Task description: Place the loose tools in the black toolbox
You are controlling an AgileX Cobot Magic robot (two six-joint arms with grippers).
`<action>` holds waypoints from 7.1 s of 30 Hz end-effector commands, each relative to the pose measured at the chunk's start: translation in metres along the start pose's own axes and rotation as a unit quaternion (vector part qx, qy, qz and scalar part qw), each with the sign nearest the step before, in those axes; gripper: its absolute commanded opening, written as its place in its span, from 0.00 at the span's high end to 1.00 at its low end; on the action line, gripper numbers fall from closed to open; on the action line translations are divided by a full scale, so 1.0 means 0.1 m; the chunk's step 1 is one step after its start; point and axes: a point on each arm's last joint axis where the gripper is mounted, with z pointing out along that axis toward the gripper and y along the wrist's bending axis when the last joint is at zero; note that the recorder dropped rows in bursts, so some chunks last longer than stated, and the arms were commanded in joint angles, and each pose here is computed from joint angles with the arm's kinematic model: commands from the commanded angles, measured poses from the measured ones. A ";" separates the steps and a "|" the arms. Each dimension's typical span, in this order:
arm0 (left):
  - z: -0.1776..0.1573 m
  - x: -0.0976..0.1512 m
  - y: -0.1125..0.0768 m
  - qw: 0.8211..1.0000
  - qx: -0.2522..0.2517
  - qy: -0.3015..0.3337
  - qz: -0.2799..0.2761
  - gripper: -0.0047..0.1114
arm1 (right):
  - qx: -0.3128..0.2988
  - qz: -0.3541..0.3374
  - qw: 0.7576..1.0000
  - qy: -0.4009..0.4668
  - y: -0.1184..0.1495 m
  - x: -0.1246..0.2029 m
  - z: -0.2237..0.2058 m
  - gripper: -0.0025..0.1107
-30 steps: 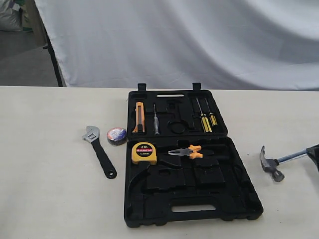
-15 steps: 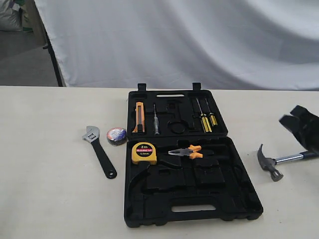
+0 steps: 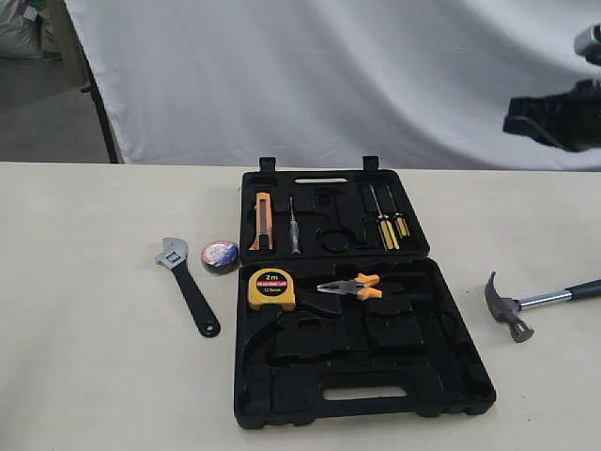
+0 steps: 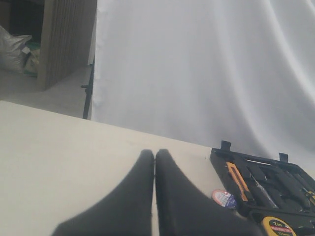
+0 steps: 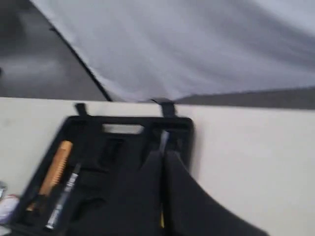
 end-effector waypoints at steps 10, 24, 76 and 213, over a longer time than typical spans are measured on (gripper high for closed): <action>0.00 -0.02 0.01 1.000 -0.010 -0.010 0.000 0.95 | 0.303 -0.085 0.947 -0.060 -0.58 -0.29 -0.59 0.98; 0.00 -0.02 0.01 1.000 -0.010 -0.010 0.000 0.95 | 0.364 -0.271 0.838 0.303 -0.71 0.36 -0.78 0.98; 0.00 -0.02 0.01 1.000 -0.010 -0.010 0.000 0.95 | -0.136 -0.566 0.689 0.432 0.10 1.39 0.83 0.65; 0.00 -0.02 0.01 1.000 -0.010 -0.010 0.000 0.95 | -0.232 -0.517 0.721 0.400 2.62 1.70 0.92 0.47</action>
